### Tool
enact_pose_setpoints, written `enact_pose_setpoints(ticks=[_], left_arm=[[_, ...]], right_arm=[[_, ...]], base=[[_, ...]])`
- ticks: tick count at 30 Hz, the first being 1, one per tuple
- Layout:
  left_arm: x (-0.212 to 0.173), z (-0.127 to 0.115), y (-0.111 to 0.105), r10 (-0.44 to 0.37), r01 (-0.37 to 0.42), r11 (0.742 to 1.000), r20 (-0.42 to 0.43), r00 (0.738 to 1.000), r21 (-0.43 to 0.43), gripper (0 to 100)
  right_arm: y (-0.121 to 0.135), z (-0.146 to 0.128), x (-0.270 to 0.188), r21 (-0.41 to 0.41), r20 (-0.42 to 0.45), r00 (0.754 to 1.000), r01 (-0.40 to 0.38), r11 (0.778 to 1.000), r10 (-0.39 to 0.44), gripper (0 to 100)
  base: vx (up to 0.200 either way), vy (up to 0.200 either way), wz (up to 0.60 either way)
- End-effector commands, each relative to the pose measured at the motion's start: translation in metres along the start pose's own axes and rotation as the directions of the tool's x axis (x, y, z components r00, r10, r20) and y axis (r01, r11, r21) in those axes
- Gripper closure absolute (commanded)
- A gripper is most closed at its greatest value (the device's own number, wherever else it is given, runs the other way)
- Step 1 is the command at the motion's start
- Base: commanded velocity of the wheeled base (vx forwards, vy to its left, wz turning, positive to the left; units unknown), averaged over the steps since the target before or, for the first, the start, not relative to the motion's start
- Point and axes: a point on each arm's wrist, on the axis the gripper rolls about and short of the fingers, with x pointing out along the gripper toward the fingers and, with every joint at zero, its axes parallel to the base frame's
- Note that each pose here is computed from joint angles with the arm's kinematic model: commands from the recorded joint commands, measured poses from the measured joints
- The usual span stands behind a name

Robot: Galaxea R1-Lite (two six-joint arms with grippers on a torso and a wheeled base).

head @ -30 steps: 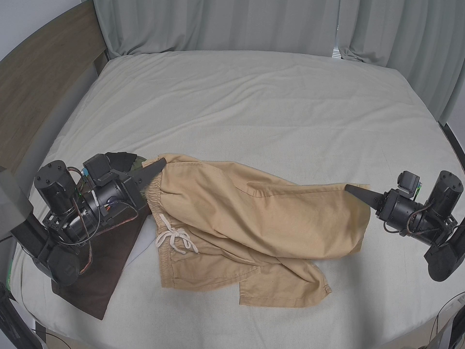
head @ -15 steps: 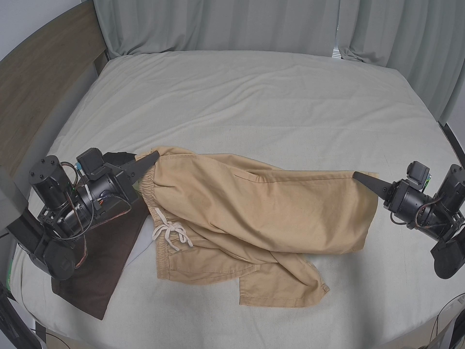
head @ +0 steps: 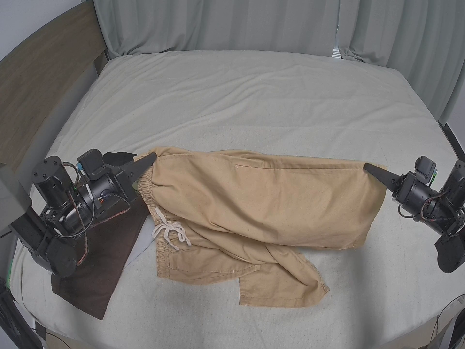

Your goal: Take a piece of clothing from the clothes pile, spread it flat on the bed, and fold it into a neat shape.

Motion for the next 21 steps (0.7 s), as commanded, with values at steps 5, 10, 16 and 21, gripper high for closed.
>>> enact_pose_setpoints(ticks=[5,10,16,21], left_arm=[[-0.002,0.004,0.004,0.015,-0.015,1.000,0.013,1.000,0.009,100],[-0.005,0.008,0.006,0.026,-0.026,1.000,0.024,0.999,0.015,100],[-0.008,0.011,0.004,0.026,-0.027,0.999,0.029,0.999,0.020,100],[-0.007,0.014,0.006,0.027,-0.029,0.999,0.043,0.999,0.037,100]], right_arm=[[-0.001,0.003,0.002,-0.008,0.010,1.000,-0.004,1.000,0.004,100],[0.000,0.005,0.004,-0.014,0.013,1.000,-0.012,1.000,0.012,100],[-0.007,0.007,0.014,-0.018,0.018,1.000,-0.016,1.000,0.016,100],[-0.010,0.007,0.014,-0.018,0.018,1.000,-0.009,1.000,0.009,100]], base=[[0.000,0.000,0.00],[0.000,0.000,0.00],[0.000,0.000,0.00],[0.000,0.000,0.00]])
